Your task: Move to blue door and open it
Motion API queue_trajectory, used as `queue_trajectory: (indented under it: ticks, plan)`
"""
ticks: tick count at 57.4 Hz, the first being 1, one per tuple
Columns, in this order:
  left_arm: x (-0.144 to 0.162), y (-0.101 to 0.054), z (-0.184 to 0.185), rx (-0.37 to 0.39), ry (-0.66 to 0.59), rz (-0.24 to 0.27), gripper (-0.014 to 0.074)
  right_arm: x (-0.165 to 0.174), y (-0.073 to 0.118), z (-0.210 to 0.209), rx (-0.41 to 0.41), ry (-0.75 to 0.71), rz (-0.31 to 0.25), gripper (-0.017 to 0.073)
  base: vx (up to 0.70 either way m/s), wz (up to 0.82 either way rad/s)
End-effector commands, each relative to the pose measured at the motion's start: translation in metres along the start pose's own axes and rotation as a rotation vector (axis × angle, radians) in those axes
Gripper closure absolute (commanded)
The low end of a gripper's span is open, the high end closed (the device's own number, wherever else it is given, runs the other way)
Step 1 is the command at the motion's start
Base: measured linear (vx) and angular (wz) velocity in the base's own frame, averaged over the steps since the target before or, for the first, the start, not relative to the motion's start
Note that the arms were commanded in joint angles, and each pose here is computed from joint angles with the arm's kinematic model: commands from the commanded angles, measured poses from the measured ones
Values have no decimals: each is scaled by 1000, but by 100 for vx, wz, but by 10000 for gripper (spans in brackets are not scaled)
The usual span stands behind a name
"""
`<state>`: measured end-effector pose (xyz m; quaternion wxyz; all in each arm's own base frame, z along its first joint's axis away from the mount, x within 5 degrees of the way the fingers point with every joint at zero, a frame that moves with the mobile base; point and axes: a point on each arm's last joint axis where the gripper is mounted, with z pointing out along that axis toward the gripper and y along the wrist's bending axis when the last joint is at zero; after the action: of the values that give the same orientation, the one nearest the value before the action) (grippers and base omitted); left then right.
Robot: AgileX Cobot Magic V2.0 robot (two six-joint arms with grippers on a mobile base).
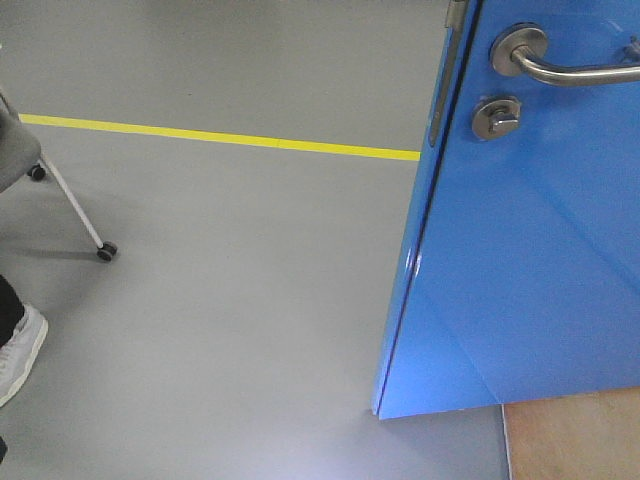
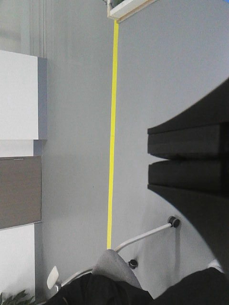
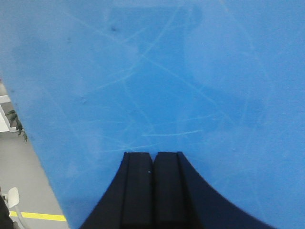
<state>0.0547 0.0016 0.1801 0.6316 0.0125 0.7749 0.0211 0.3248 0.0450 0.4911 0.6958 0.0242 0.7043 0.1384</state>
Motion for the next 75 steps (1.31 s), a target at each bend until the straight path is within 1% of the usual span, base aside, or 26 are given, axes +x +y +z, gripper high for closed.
queue_trajectory:
  ticks: [1,75]
  plan:
    - [-17,0,-4,7,-123,-8,521,-25,4,-11,-18,-142,-10,547,27,-3]
    - [-17,0,-4,7,-123,-8,521,-25,4,-11,-18,-142,-10,547,24,-4]
